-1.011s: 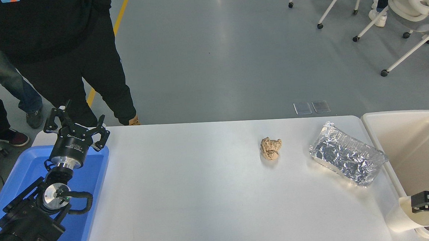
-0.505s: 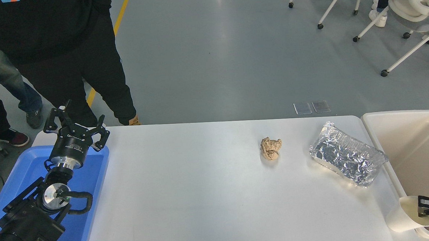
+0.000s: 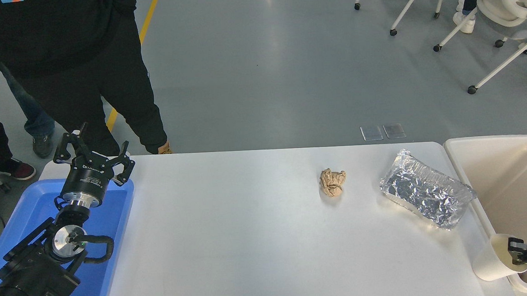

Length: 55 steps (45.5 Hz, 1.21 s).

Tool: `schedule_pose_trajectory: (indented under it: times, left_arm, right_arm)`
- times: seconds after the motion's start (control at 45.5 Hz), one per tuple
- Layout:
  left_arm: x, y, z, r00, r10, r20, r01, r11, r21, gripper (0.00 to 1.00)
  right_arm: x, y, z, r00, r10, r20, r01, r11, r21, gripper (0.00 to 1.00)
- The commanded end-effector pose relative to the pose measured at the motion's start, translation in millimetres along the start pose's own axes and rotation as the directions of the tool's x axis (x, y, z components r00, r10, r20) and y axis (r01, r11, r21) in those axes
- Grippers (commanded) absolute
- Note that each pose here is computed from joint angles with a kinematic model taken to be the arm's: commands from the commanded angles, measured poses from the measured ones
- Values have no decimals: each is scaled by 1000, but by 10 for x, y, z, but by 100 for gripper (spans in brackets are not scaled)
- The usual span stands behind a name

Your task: Pick up paper cup place in dustbin

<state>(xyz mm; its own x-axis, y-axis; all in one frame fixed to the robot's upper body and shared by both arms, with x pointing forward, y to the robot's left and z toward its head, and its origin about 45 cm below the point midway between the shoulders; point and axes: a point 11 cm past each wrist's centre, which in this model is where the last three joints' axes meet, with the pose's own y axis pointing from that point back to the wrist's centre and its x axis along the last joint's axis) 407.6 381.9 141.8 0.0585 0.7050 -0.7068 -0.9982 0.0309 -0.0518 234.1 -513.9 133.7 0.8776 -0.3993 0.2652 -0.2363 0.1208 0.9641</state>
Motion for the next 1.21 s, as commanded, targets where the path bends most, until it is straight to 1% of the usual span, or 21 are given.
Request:
schedule_pose_trajectory:
  times: [0.0, 0.154, 0.374, 0.549, 0.681, 0.857, 1.187]
  left_arm:
    - [-1, 0, 0, 1000, -1, 0, 1, 1000, 0, 99]
    - [-1, 0, 0, 1000, -1, 0, 1, 1000, 0, 99]
    - [-1, 0, 0, 1000, -1, 0, 1, 1000, 0, 99]
    - [-1, 0, 0, 1000, -1, 0, 1, 1000, 0, 99]
    - [-1, 0, 0, 1000, -1, 0, 1, 1000, 0, 99]
    - [-1, 0, 0, 1000, -1, 0, 1, 1000, 0, 99]
    - [-1, 0, 0, 1000, -1, 0, 1, 1000, 0, 99]
  right_arm:
    - [350, 314, 31, 997, 63, 35, -64, 998, 24, 0]
    - [732, 763, -37, 993, 99, 56, -102, 993, 52, 0]
    - [1282, 1594, -503, 986, 157, 52, -164, 969, 186, 0]
    - [1570, 2263, -908, 979, 202, 8, -196, 938, 287, 0]
    - [1654, 2551, -1089, 973, 229, -26, -209, 925, 317, 0]
    - [1688, 2712, -1155, 969, 243, -37, -218, 918, 331, 0]
    - [1695, 2693, -1118, 969, 243, -32, -220, 920, 324, 0]
